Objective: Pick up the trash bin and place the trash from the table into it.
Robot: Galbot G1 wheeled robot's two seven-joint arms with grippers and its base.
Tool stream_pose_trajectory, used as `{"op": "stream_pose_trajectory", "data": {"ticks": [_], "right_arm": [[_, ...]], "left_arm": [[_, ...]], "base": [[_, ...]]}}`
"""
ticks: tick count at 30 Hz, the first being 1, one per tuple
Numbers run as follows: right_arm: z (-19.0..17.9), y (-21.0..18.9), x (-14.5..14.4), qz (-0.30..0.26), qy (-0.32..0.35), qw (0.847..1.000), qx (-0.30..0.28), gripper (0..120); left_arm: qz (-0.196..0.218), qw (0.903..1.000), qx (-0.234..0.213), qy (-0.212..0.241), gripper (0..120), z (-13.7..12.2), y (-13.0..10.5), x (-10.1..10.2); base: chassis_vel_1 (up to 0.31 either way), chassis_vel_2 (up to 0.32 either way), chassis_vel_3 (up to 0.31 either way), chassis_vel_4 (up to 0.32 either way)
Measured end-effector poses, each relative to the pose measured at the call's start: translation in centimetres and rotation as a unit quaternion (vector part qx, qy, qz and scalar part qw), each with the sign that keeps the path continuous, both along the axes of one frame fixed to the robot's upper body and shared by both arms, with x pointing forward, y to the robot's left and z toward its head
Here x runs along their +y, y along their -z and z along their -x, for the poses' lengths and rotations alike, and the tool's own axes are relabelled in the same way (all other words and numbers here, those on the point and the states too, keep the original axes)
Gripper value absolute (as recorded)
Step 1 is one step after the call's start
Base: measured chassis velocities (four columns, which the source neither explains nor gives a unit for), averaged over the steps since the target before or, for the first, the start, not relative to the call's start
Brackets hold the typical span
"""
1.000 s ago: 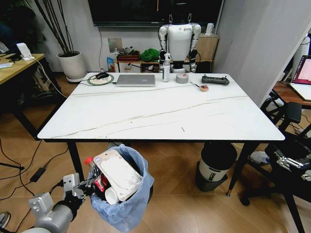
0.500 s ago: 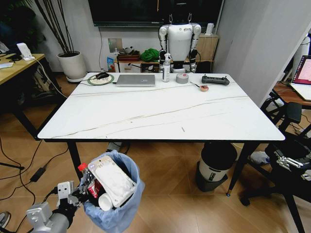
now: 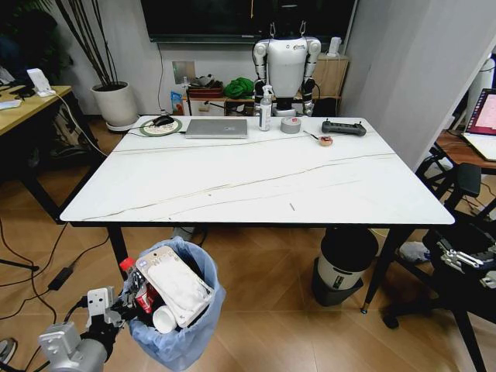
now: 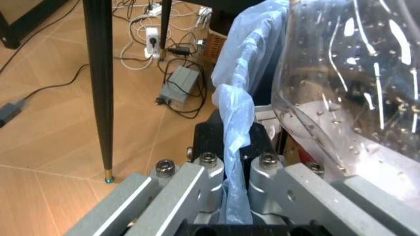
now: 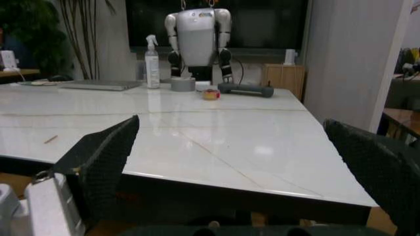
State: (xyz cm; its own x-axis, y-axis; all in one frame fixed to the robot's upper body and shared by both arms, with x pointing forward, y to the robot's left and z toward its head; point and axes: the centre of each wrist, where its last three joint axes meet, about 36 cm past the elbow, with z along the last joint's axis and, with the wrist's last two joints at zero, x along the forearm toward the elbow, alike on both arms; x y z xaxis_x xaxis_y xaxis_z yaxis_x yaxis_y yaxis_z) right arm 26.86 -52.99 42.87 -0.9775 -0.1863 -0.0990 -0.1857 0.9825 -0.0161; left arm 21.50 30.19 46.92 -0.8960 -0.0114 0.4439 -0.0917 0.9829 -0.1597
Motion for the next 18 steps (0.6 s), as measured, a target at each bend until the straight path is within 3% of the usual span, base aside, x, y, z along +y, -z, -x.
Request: {"op": "stream_pose_trajectory", "data": {"ticks": [18], "right_arm": [[-0.01,-0.01,0.0,0.0,0.0,1.0,0.0,100]], "left_arm": [[0.005,1.0,-0.002,0.002,0,-0.22,-0.32,-0.12]], "base": [[0.0,0.0,0.0,0.0]]}}
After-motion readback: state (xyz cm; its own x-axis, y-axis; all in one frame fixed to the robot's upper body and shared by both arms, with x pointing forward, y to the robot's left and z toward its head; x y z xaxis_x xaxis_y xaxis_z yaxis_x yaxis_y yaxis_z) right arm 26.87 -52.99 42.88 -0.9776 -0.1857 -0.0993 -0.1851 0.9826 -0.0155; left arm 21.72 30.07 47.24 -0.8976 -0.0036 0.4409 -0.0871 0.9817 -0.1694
